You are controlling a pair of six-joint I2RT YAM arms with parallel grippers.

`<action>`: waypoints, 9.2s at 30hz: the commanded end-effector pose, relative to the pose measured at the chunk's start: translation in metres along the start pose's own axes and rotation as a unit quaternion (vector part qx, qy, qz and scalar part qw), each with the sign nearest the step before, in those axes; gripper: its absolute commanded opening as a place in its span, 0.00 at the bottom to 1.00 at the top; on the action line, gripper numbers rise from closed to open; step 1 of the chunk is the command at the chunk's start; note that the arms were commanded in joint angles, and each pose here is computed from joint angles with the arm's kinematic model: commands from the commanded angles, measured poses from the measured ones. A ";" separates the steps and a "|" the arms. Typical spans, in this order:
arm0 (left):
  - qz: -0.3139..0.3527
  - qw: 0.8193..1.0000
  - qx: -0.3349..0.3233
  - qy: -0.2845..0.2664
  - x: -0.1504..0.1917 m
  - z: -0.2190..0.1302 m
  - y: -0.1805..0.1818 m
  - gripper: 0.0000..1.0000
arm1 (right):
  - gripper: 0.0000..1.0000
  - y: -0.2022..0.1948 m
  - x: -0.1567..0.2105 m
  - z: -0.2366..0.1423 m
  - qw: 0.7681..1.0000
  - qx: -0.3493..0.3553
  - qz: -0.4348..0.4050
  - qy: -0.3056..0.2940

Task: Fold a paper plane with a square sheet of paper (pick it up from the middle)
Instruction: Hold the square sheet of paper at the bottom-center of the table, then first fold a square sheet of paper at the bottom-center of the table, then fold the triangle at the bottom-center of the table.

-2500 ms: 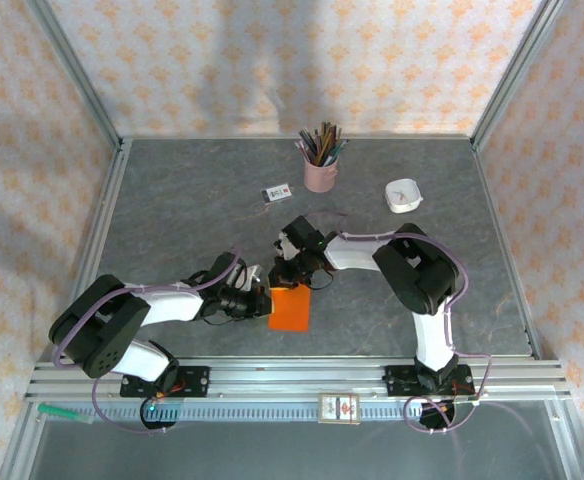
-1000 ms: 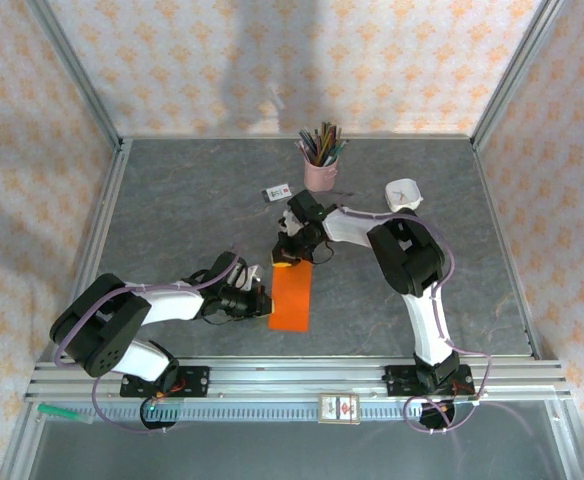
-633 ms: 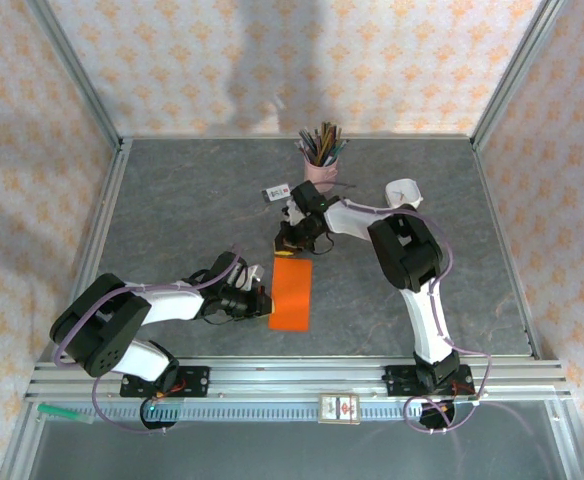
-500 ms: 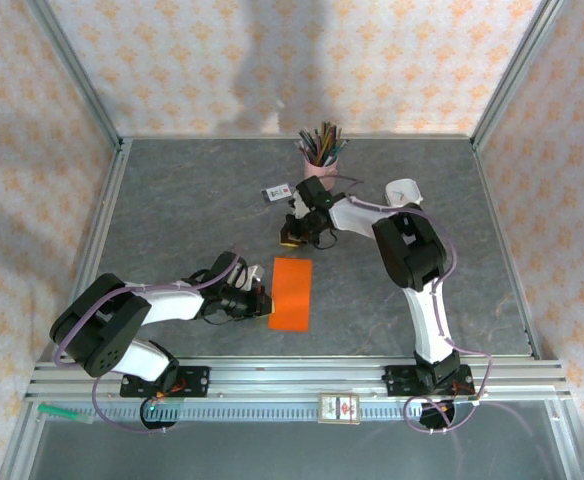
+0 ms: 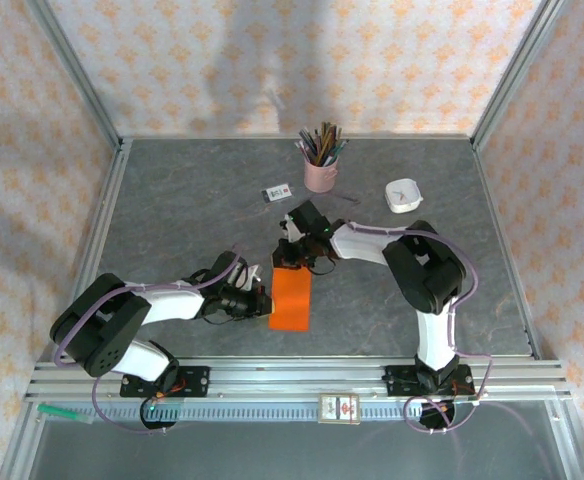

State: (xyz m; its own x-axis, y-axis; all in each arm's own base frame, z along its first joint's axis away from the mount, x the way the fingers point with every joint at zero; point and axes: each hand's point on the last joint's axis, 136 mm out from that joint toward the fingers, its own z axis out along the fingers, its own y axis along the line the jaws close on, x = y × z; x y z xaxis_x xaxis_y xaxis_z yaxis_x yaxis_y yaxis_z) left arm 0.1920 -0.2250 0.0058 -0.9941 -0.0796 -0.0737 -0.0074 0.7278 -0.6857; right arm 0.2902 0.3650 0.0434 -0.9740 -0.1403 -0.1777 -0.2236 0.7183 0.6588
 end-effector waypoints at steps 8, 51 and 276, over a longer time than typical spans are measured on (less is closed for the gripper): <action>-0.040 0.986 -0.158 0.035 0.036 0.001 0.078 0.00 | 0.00 -0.030 0.015 0.021 1.000 0.026 0.015 0.010; -0.022 0.999 0.020 -0.018 -0.015 0.003 -0.004 0.00 | 0.00 -0.085 0.040 0.026 0.993 0.106 0.037 0.023; 0.430 0.845 -0.178 -0.263 0.023 -0.015 -0.105 0.66 | 0.01 -0.045 0.073 -0.047 0.971 0.049 0.235 -0.005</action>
State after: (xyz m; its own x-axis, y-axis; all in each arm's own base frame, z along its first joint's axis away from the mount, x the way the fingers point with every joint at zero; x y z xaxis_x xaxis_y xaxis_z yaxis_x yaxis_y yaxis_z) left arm 0.1508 -0.2932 0.0751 -0.5572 0.3184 -0.7669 0.6040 0.7892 -0.1112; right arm 0.2266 0.2903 0.0343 -0.9657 0.2349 0.1101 0.2528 0.7562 0.6035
